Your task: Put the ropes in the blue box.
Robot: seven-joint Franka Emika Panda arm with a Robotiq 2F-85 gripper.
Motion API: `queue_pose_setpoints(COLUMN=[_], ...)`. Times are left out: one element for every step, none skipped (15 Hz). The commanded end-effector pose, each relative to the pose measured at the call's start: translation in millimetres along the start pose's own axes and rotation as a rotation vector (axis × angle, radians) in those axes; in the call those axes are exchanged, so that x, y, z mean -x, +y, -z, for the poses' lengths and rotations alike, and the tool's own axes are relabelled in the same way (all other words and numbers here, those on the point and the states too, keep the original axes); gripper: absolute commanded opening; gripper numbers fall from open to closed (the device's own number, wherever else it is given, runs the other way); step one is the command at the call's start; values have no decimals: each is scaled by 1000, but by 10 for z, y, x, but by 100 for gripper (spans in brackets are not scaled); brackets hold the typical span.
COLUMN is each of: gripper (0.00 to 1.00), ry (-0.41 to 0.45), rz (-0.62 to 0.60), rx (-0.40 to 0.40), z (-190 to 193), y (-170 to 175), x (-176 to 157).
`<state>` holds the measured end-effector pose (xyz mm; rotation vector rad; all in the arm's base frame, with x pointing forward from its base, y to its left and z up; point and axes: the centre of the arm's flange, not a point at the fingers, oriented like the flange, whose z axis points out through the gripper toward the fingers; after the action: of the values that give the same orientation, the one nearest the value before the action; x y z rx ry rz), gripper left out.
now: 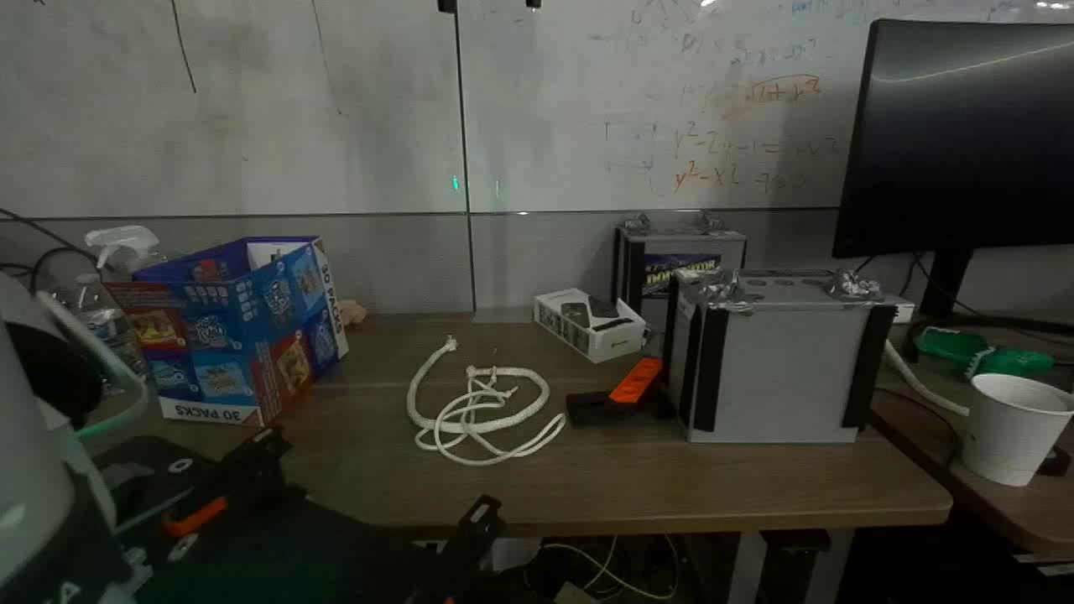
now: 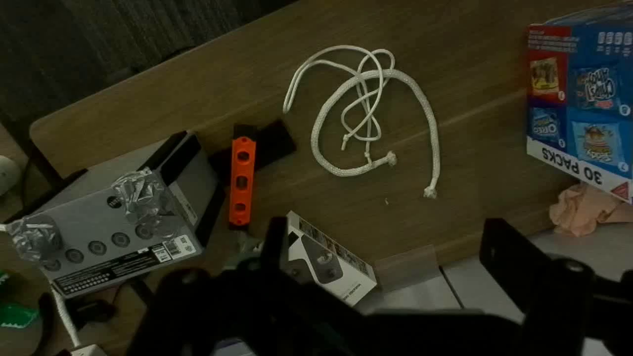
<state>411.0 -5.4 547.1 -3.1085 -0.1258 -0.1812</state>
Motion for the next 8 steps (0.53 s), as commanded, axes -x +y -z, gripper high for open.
queue_pose_setpoints(gripper=[100, 100, 100, 100, 100, 100, 100, 100], ry=[7, 15, 21, 24, 24, 24, 18, 12], rz=[0, 0, 0, 0, 0, 0, 1, -9], rx=[1, 1, 2, 2, 2, 2, 0, -1], z=[31, 71, 98, 110, 113, 113, 68, -57], y=[0, 0, -1, -1, -1, -1, -4, -18], x=[-7, -10, -8, -8, -7, -7, -16, -40])
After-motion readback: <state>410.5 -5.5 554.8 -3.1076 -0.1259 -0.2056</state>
